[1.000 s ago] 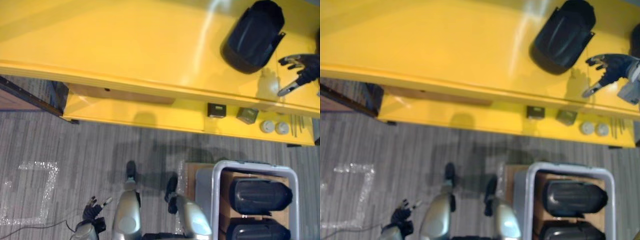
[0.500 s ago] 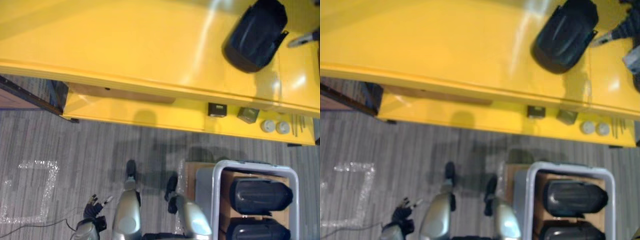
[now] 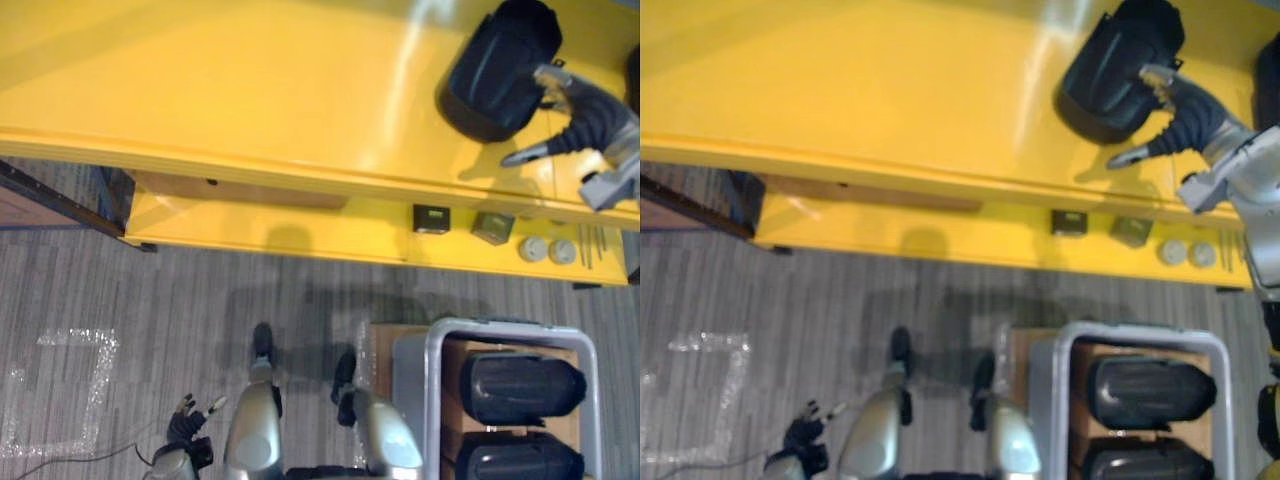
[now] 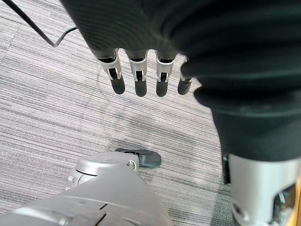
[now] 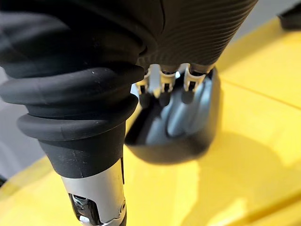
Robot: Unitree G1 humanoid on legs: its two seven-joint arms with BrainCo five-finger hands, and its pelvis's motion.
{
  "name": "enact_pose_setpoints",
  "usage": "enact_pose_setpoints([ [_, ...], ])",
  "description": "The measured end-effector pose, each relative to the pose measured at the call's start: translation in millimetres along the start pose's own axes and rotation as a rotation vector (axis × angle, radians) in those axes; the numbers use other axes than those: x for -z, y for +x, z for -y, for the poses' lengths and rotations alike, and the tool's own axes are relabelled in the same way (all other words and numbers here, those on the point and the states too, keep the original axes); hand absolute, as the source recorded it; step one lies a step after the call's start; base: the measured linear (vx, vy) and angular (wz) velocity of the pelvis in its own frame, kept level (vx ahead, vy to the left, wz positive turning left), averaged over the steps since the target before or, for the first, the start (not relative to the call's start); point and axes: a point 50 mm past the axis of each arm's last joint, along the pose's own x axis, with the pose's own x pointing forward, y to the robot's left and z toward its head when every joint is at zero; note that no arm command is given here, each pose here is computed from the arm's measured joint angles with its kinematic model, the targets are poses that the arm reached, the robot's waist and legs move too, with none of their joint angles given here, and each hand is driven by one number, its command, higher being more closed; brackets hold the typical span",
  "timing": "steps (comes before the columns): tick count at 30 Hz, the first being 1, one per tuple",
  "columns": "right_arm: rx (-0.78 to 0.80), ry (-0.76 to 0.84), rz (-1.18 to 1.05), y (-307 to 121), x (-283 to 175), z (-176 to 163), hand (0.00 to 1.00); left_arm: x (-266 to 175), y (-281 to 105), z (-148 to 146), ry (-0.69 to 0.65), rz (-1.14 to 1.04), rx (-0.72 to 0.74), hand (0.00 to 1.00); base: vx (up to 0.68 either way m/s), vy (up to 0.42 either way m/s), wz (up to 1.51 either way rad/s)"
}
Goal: Walk over and take plastic housings, then place them on the shelf
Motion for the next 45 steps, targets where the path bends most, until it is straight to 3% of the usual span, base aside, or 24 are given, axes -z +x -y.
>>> enact_pose_setpoints([
  [20,0.001,0.039,-0.271,5,58,13,0.00,1,-1,5,0.018,-0.005,0.017,0.00,0.00,-0.002,0.00],
  [31,0.152,-0.019,-0.329,8,67,36,0.00,-2,0,7,0.017,0.009,0.025,0.00,0.00,0.000,0.00],
  [38,0.269,-0.202,-0.230,12,49,42,0.00,-6,-1,11,0.021,0.026,0.040,0.00,0.00,0.000,0.00],
  [45,0.183,-0.407,-0.142,12,33,16,0.00,-4,-1,14,0.033,0.018,0.053,0.00,0.00,0.000,0.00],
])
